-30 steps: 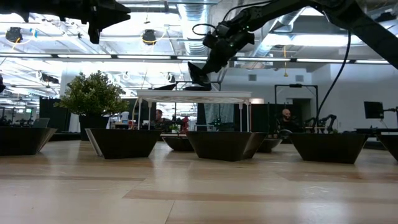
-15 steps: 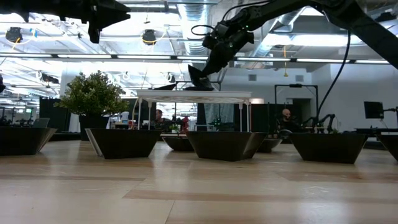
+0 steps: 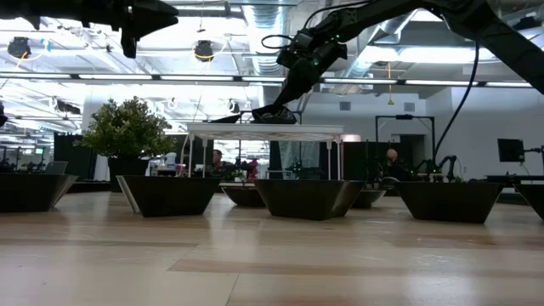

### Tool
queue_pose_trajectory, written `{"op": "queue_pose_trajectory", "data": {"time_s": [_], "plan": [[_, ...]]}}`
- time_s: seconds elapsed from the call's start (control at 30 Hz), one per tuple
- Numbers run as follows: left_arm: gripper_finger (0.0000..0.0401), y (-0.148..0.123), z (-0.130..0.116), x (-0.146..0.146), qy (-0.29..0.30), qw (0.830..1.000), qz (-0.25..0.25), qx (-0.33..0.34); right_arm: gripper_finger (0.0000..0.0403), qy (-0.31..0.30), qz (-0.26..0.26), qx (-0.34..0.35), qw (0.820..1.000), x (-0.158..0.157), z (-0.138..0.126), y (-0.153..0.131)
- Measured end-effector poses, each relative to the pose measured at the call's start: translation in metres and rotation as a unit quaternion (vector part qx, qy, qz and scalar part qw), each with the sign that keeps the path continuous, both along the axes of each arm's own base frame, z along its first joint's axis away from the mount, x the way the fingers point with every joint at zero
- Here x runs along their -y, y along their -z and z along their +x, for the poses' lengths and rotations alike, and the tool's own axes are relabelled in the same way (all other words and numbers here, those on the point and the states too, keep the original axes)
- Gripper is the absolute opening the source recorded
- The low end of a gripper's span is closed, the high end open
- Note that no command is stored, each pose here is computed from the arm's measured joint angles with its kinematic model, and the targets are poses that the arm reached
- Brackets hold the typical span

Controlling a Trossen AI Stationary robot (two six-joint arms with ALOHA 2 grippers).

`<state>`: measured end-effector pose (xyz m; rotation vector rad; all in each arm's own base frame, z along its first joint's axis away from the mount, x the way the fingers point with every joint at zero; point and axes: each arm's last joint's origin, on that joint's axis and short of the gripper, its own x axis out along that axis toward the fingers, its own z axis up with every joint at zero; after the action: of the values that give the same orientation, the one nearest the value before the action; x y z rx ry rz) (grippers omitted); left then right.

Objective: Pick & Place Mini shaped plates
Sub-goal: Stack the black leaf shaped plate on top of the black leaf shaped plate on the shelf

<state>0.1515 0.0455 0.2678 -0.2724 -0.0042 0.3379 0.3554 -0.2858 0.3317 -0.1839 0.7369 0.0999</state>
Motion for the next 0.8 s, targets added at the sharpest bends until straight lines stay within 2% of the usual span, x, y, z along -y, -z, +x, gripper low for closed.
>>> {"op": "queue_pose_trajectory", "data": {"time_s": [0.3, 0.67, 0.8], "plan": [[0.0076, 0.0, 0.0, 0.0, 0.0, 1.0, 0.002, 0.001, 0.0048, 0.004, -0.003, -0.003, 1.0, 0.0, 0.0, 0.0], [0.0076, 0.0, 0.0, 0.0, 0.0, 1.0, 0.002, 0.001, 0.0133, 0.02, -0.029, -0.001, 0.999, 0.003, 0.001, -0.002], [0.0076, 0.0, 0.0, 0.0, 0.0, 1.0, 0.002, 0.001, 0.0158, 0.029, -0.048, 0.009, 0.998, 0.004, 0.001, -0.013]]}}
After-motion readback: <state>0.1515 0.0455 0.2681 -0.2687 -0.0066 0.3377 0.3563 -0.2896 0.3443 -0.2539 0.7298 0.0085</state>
